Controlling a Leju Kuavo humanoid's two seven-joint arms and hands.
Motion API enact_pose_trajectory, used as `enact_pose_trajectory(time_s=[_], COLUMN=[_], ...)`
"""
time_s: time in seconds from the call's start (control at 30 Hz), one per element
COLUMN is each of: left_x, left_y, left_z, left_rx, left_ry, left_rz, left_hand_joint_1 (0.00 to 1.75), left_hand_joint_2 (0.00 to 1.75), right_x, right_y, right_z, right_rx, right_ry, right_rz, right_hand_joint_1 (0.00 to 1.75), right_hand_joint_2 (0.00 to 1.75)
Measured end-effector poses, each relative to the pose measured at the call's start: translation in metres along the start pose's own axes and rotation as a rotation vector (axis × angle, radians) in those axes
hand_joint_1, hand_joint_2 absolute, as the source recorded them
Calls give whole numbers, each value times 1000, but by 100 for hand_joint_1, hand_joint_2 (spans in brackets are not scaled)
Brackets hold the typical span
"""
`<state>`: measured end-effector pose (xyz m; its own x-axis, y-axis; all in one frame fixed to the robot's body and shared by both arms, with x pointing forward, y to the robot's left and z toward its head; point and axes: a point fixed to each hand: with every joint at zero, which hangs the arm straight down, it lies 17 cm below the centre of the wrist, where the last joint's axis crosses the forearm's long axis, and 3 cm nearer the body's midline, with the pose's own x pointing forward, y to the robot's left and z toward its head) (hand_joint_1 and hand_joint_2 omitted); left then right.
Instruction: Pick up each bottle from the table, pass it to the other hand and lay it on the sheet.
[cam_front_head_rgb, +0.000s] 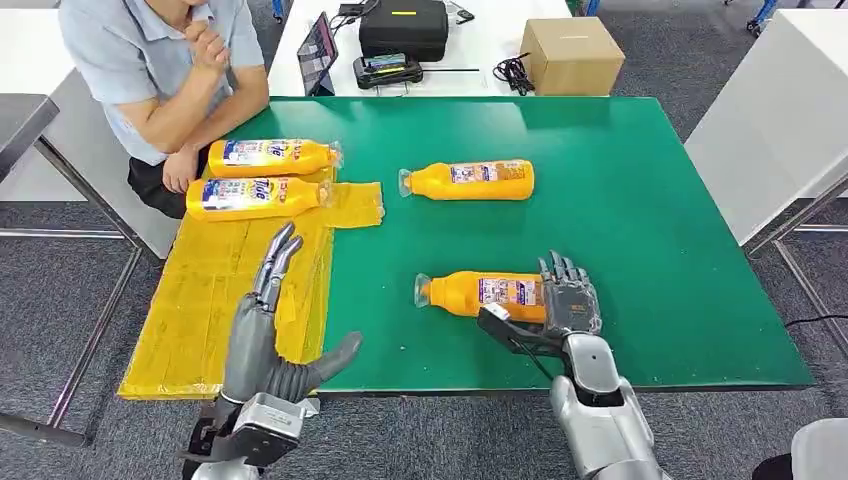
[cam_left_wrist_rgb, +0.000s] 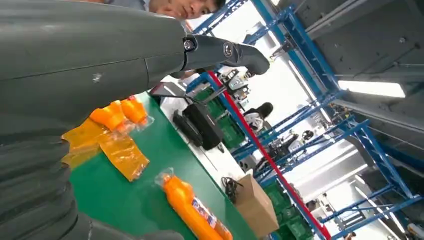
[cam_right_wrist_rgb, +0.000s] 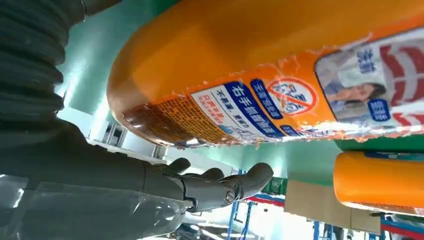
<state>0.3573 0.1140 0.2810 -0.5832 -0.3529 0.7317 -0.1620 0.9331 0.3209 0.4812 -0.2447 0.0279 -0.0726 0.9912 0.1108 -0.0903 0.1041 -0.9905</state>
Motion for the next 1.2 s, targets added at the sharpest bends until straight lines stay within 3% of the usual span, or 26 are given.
enact_pose_trajectory(time_s=[0.27,0.3,0.33,1.1,1.2], left_x=[1,1,1,0,0], left_y=[-4,-4,-5,-14,-15], left_z=[-3,-3,-4,-8,-8], left_rx=[-8,-7,-8,-23,-22], left_ry=[-7,-8,-10,-24,-25], left_rz=[10,13,16,49,63], left_hand_joint_1=[0,0,0,0,0], left_hand_joint_2=[175,175,175,175,175], right_x=[3,3,2,-26,-26], right_y=[7,10,12,38,41], right_z=[-6,-6,-6,-14,-13], right_rx=[25,34,42,134,139], right_ry=[-17,-20,-19,5,-9], right_rz=[-33,-46,-56,-111,-173], right_hand_joint_1=[3,110,175,175,175], right_hand_joint_2=[175,175,175,175,175])
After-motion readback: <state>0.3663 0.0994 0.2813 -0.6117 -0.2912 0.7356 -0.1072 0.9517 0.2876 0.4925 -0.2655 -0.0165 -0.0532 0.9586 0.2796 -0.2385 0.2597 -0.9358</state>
